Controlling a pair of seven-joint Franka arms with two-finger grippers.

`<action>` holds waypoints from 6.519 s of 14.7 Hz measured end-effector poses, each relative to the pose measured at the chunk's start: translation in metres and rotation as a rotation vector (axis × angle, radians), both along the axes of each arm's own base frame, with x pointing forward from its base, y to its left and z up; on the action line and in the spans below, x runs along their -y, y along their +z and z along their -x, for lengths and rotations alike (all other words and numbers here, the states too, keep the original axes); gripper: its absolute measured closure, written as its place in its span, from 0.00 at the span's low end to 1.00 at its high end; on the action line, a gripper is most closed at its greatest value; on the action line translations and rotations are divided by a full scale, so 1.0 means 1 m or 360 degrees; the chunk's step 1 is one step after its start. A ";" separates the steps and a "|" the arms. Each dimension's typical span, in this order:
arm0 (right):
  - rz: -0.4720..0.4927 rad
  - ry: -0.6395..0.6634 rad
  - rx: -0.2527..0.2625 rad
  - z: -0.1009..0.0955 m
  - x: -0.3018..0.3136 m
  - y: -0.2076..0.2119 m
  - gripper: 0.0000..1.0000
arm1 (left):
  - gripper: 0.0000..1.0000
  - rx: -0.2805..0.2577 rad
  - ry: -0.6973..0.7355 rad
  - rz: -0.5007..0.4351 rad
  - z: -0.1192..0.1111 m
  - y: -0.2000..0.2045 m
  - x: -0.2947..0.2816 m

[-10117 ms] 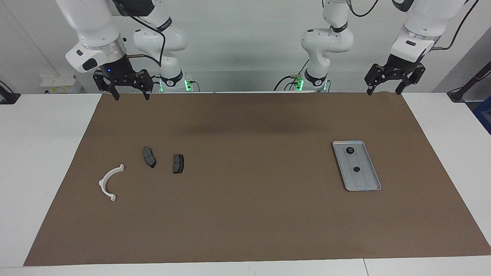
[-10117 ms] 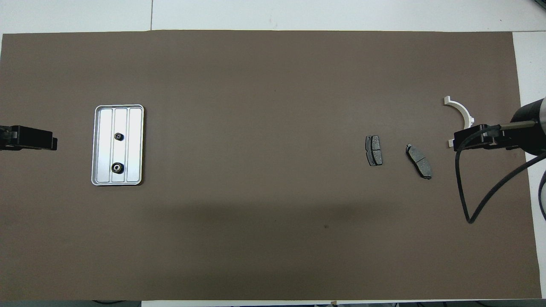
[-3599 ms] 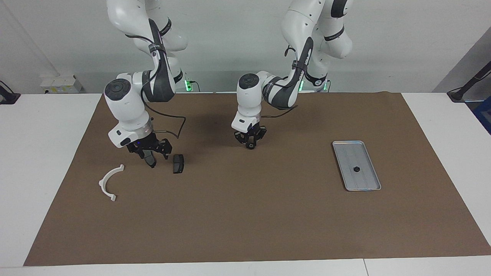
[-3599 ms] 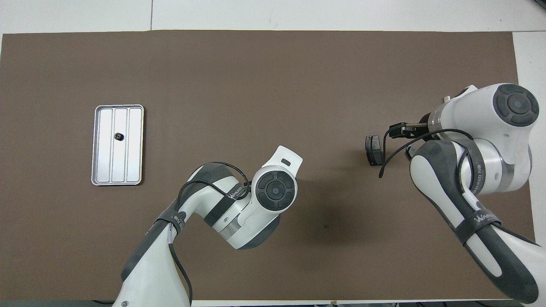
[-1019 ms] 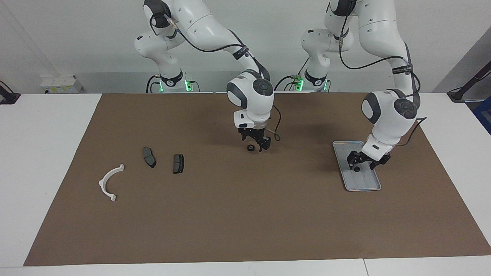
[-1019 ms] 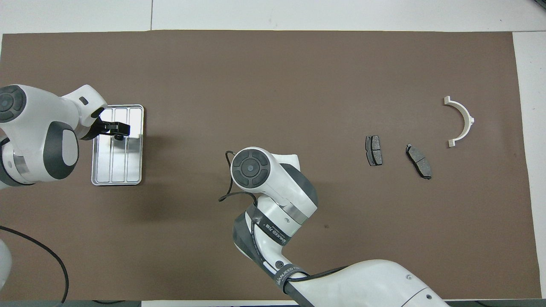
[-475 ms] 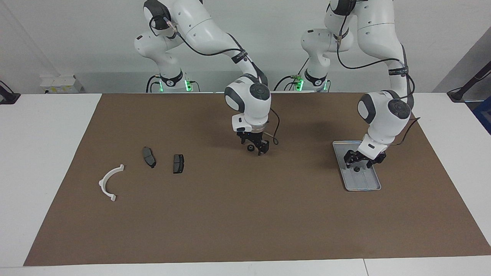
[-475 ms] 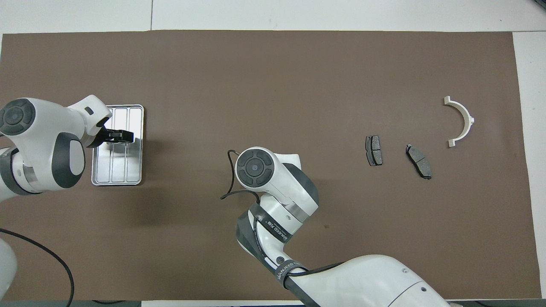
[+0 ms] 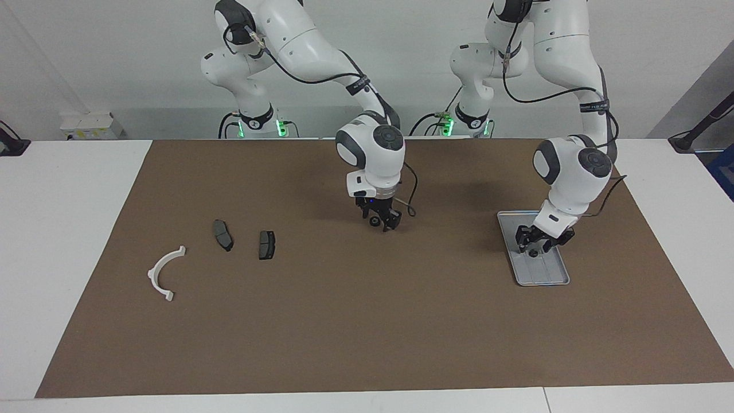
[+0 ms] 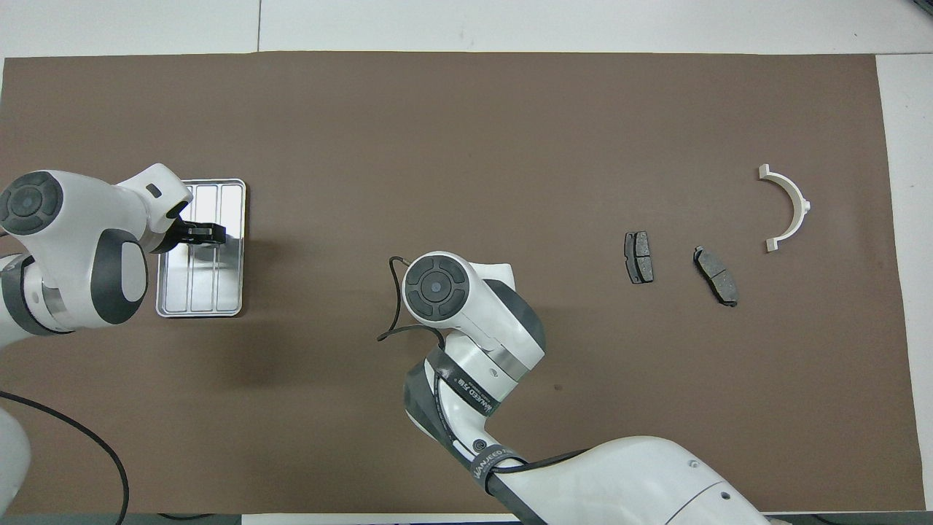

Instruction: Place bearing gear from tray to pile

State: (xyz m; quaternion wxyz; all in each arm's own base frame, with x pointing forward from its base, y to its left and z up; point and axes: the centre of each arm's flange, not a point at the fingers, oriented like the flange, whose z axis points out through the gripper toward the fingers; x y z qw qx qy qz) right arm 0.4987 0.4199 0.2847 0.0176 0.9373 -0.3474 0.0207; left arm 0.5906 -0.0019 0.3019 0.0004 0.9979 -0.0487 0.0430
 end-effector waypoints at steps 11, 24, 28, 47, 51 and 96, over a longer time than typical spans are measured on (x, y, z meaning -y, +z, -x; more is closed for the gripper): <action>0.0111 0.0209 -0.0138 -0.045 0.052 0.042 0.65 | 0.76 -0.0070 0.0070 0.0029 -0.023 0.055 0.007; 0.0055 0.1235 -0.0117 -0.155 0.374 0.090 0.65 | 0.76 -0.0017 0.0541 0.0111 0.054 0.115 0.335; 0.0057 0.1300 -0.0069 -0.164 0.403 0.040 0.65 | 0.76 0.0001 0.0607 0.0066 0.083 0.065 0.390; 0.0047 0.1336 -0.0099 -0.163 0.394 0.060 0.00 | 0.26 0.0091 0.0605 0.0132 0.077 0.038 0.388; 0.0042 0.1007 -0.0157 -0.139 0.316 0.104 0.00 | 0.00 0.0134 0.0621 0.0018 0.025 0.160 0.295; -0.0040 0.0158 -0.0028 -0.044 -0.023 0.004 0.77 | 0.00 -0.0118 0.0177 -0.0030 0.079 0.333 0.022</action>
